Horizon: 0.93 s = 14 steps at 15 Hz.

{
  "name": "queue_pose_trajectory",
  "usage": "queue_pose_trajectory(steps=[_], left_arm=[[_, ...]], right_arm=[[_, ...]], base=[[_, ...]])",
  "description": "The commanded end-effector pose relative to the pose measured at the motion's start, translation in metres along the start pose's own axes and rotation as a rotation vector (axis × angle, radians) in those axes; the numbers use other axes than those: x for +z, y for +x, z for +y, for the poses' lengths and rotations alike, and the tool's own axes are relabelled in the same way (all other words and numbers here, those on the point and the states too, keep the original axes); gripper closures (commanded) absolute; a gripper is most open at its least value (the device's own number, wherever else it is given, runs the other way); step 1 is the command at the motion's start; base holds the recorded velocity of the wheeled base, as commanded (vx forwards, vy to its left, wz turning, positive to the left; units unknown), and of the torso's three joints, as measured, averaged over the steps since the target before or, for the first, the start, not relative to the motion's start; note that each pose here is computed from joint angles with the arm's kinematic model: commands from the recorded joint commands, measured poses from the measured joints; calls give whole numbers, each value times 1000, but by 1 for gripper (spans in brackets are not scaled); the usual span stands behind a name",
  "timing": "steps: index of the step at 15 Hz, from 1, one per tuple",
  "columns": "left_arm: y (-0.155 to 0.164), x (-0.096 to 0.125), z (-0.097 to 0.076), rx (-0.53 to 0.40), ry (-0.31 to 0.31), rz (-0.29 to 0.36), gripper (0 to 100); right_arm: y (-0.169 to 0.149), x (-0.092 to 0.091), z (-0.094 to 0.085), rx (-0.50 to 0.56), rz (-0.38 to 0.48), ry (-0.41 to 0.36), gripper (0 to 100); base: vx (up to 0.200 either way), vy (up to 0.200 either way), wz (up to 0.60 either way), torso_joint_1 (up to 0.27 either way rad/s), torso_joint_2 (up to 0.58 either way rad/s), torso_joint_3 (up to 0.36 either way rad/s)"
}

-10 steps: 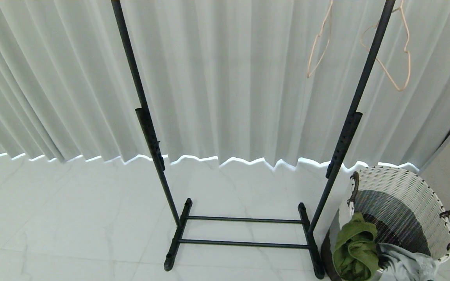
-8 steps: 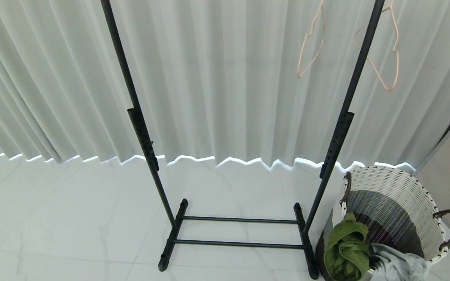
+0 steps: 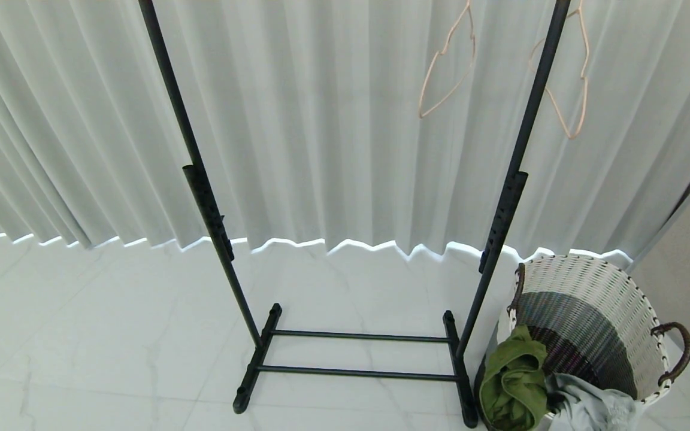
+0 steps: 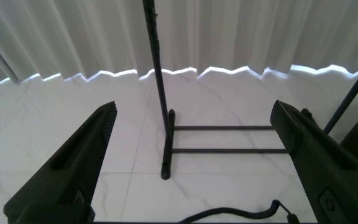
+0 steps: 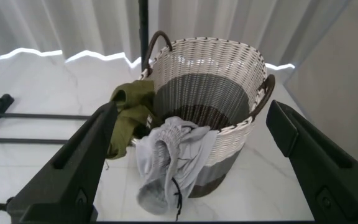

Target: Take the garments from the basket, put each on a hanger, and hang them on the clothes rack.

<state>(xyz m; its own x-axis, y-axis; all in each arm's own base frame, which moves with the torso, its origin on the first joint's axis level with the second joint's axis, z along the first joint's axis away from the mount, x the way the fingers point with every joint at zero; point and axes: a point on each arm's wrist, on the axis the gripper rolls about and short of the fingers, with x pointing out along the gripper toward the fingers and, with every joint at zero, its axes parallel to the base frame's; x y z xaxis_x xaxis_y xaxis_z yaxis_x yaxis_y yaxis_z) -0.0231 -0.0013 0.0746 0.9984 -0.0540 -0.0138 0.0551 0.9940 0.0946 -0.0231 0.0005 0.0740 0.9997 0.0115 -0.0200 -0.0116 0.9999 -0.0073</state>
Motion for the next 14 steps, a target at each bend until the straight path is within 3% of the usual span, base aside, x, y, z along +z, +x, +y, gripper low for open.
queue_pose_trajectory(steps=[1, 5, 14], left_arm=[[0, 0, 0, 0, -1, 2, 0], [0, 0, 0, 0, 1, 0, 0], [0, 0, 0, 0, 1, 0, 0]], right_arm=[[0, 0, 0, 1, 1, -5, 0], [0, 0, 0, 4, 1, 0, 0], [0, 0, 0, 5, 1, -2, 0]], base=[[200, 0, 0, 12, 2, 2], [200, 0, 0, -1, 2, 2], [0, 0, 0, 0, 0, 0]])
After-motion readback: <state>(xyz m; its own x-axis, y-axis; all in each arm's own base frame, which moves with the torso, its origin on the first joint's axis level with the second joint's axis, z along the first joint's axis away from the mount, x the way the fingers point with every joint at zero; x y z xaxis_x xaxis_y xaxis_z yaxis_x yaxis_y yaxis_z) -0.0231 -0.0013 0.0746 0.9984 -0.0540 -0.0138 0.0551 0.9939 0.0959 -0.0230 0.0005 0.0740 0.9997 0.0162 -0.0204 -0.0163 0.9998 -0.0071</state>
